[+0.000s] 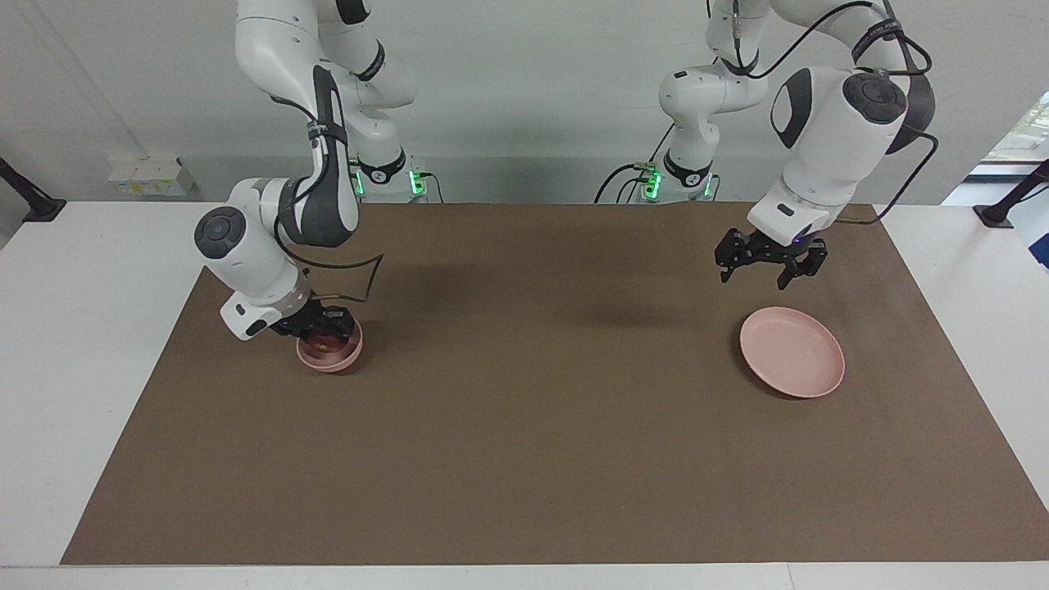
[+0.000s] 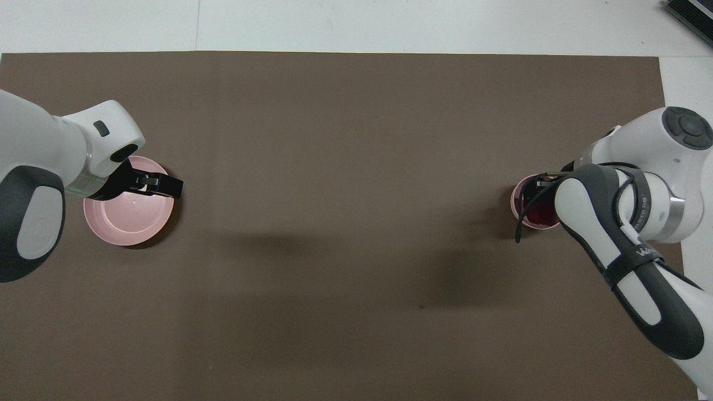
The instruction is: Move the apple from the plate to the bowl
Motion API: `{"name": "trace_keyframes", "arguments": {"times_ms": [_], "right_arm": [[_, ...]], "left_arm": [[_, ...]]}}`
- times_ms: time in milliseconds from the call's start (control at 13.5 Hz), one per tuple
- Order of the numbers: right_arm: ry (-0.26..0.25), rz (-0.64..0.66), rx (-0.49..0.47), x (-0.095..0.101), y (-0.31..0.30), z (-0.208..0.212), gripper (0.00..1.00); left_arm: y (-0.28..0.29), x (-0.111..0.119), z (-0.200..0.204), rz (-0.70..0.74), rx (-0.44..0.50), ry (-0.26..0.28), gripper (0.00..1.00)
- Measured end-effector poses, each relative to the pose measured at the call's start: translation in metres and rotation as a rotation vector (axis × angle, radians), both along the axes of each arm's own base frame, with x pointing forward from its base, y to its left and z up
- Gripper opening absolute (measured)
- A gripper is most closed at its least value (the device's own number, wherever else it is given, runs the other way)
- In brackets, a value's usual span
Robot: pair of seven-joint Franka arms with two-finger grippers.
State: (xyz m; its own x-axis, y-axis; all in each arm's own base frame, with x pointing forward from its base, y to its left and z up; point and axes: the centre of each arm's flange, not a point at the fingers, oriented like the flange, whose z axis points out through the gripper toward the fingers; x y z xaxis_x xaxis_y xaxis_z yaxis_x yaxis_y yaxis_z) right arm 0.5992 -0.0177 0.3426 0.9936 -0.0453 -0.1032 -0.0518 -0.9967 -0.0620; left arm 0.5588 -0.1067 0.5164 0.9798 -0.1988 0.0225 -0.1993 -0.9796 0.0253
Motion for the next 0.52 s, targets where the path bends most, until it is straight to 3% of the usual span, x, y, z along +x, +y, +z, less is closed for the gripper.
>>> {"name": "trace_keyframes", "arguments": {"times_ms": [295, 443, 517], "right_arm": [[0.0, -0.006, -0.006, 0.004, 0.0, -0.016, 0.76], [0.0, -0.006, -0.007, 0.004, 0.0, -0.017, 0.97], [-0.002, -0.006, -0.007, 0.005, 0.0, -0.016, 1.0]], "left_arm": [[0.003, 0.003, 0.009, -0.01, 0.032, -0.025, 1.0], [0.004, 0.006, 0.017, -0.007, 0.029, -0.037, 1.0], [0.005, 0.008, 0.023, -0.005, 0.028, -0.037, 1.0]]}}
